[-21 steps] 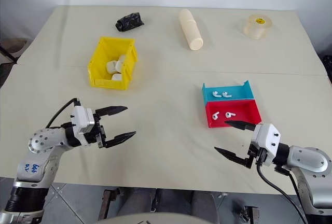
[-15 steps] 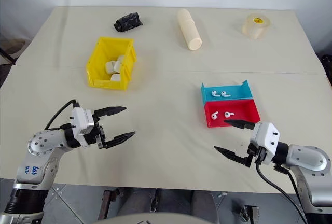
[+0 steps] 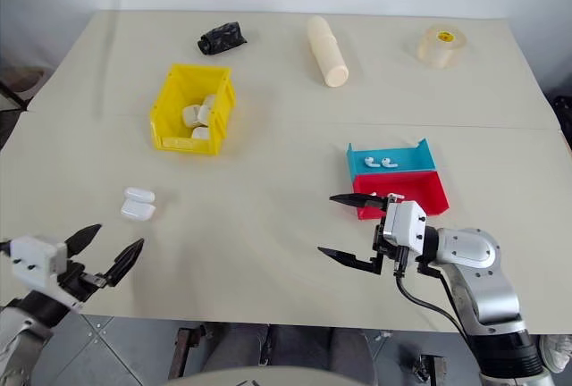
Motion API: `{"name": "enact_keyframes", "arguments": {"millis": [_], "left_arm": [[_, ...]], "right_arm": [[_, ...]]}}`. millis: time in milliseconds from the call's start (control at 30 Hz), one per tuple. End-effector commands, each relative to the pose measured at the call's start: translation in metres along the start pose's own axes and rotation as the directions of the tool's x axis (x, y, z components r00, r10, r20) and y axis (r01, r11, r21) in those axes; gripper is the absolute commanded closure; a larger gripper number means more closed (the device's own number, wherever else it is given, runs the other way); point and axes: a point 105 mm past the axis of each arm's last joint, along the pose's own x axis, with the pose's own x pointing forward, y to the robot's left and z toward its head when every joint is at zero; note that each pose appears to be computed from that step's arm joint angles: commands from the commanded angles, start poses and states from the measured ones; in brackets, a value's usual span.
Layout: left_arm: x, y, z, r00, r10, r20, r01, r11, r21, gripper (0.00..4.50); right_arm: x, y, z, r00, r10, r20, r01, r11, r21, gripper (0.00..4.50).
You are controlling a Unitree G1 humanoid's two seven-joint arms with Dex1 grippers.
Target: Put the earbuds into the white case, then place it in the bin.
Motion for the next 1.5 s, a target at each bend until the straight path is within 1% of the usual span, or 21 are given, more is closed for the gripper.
{"name": "enact_keyframes", "arguments": {"millis": [33, 100, 167, 233, 300, 367, 400, 467, 500, 600, 667, 767, 867, 1067, 1300, 1500], "left_arm": [[-0.015, 0.004, -0.003, 0.996, 0.086, -0.035, -0.088, 0.995, -0.049, 0.0], [-0.015, 0.001, -0.006, 0.994, 0.089, -0.063, -0.094, 0.993, -0.078, 0.0], [-0.011, -0.001, -0.003, 0.994, 0.078, -0.071, -0.084, 0.993, -0.087, 0.0], [-0.006, -0.001, 0.004, 0.996, 0.069, -0.064, -0.074, 0.994, -0.083, 0.0], [0.001, -0.002, 0.015, 0.997, 0.05, -0.053, -0.054, 0.995, -0.08, 0.0], [0.008, -0.002, 0.023, 0.997, 0.035, -0.072, -0.039, 0.997, -0.065, 0.0], [0.012, -0.002, 0.025, 0.994, 0.026, -0.11, -0.031, 0.999, -0.044, 0.0], [0.02, -0.002, 0.023, 0.97, 0.006, -0.244, -0.008, 1.0, -0.008, 0.0], [0.023, 0.002, 0.024, 0.952, 0.021, -0.304, -0.016, 1.0, 0.016, 0.0], [0.036, 0.011, 0.035, 0.899, 0.042, -0.435, -0.03, 0.999, 0.033, 0.0], [0.042, 0.012, 0.042, 0.872, 0.038, -0.488, -0.015, 0.999, 0.051, 0.0], [0.056, 0.009, 0.057, 0.866, 0.004, -0.5, 0.005, 1.0, 0.017, 0.0], [0.069, 0.006, 0.06, 0.845, -0.04, -0.533, 0.027, 0.999, -0.032, 0.0], [0.078, 0.005, 0.058, 0.823, -0.049, -0.566, 0.037, 0.999, -0.032, 0.0], [0.086, 0.004, 0.046, 0.792, -0.054, -0.608, 0.025, 0.998, -0.055, 0.0], [0.093, -0.006, 0.039, 0.783, -0.083, -0.617, 0.047, 0.996, -0.076, 0.0]], "right_arm": [[0.003, -0.001, 0.013, 0.997, 0.014, 0.072, -0.006, 0.994, -0.112, 0.05], [0.003, -0.001, 0.013, 0.996, 0.03, 0.085, -0.021, 0.994, -0.105, 0.05], [0.002, -0.002, 0.013, 0.995, 0.031, 0.092, -0.022, 0.995, -0.102, 0.05], [0.0, 0.0, 0.009, 0.996, 0.042, 0.078, -0.036, 0.996, -0.081, 0.05], [-0.003, -0.001, 0.005, 0.997, 0.029, 0.067, -0.025, 0.998, -0.049, 0.05], [-0.006, -0.002, 0.002, 0.998, 0.019, 0.06, -0.017, 0.999, -0.031, 0.05], [-0.008, -0.002, 0.001, 0.999, 0.017, 0.049, -0.016, 1.0, -0.012, 0.05], [-0.009, -0.003, -0.001, 0.999, 0.02, 0.035, -0.02, 1.0, 0.019, 0.05], [-0.009, -0.002, -0.001, 0.999, 0.026, 0.03, -0.027, 0.999, 0.034, 0.05], [-0.008, 0.0, 0.001, 0.999, 0.04, 0.034, -0.042, 0.998, 0.055, 0.05], [-0.006, 0.0, 0.001, 0.999, 0.037, 0.035, -0.039, 0.998, 0.054, 0.05], [-0.004, 0.001, 0.002, 0.999, 0.033, 0.039, -0.035, 0.998, 0.057, 0.05], [-0.002, 0.002, 0.003, 0.999, 0.032, 0.042, -0.035, 0.998, 0.055, 0.05], [-0.002, 0.003, 0.005, 0.999, 0.02, 0.045, -0.022, 0.998, 0.052, 0.05], [-0.001, 0.005, 0.006, 0.999, -0.007, 0.042, 0.005, 0.999, 0.048, 0.05], [-0.001, 0.007, 0.007, 0.999, -0.019, 0.036, 0.017, 0.999, 0.046, 0.05]]}}
